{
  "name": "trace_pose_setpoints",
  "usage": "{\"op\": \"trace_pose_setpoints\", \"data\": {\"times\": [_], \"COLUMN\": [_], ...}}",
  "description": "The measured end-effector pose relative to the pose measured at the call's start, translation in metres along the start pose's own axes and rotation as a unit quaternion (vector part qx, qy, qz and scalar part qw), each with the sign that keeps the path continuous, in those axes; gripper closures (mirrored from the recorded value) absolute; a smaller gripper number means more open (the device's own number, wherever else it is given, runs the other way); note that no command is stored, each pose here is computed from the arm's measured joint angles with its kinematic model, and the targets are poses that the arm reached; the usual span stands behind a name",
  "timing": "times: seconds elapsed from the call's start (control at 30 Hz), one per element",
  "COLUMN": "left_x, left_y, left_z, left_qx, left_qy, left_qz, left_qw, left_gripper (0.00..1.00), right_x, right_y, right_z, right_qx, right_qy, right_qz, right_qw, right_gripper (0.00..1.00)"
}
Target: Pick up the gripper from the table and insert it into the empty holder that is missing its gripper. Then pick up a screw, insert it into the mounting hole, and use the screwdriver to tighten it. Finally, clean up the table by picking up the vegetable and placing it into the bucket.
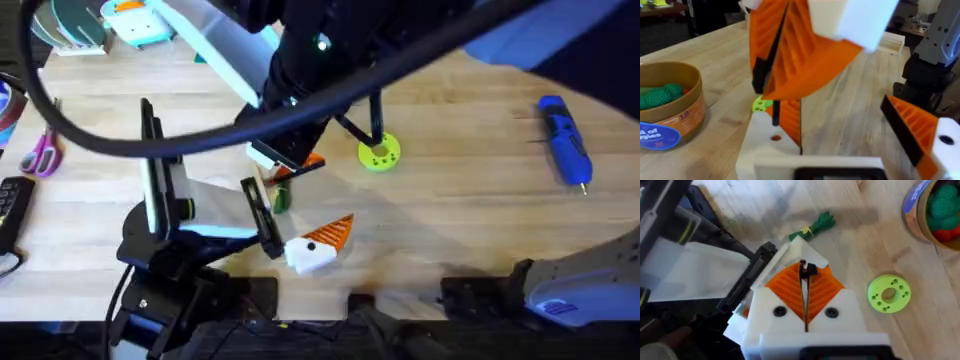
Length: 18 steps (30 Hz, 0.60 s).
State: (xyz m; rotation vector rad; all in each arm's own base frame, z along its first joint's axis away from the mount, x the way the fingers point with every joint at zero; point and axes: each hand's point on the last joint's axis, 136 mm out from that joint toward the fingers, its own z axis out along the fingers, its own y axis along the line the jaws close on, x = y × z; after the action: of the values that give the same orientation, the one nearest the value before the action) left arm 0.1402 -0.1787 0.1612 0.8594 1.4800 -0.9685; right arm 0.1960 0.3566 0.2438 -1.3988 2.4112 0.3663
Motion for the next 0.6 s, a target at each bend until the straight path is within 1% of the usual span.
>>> {"op": "trace_pose_setpoints", "data": {"times": [0.33, 0.6], "left_x": [0.000, 0.000], "left_y": [-0.001, -0.001], "left_z": [0.000, 0.000], "left_qx": [0.002, 0.002], "left_qy": [0.000, 0.000], "left_qz": [0.005, 0.005], "left_qw": [1.000, 1.000], "left_gripper": [0.008, 0.008], "right_x": [0.003, 0.005], "right_y": [0.000, -0.001], "right_z": [0.001, 0.020], "right_qx": [0.000, 0.000], "right_qy": [0.008, 0.032], "right_qz": [0.000, 0.002], "right_qw": [1.000, 0.999], "right_gripper": [0.994, 0.994]}}
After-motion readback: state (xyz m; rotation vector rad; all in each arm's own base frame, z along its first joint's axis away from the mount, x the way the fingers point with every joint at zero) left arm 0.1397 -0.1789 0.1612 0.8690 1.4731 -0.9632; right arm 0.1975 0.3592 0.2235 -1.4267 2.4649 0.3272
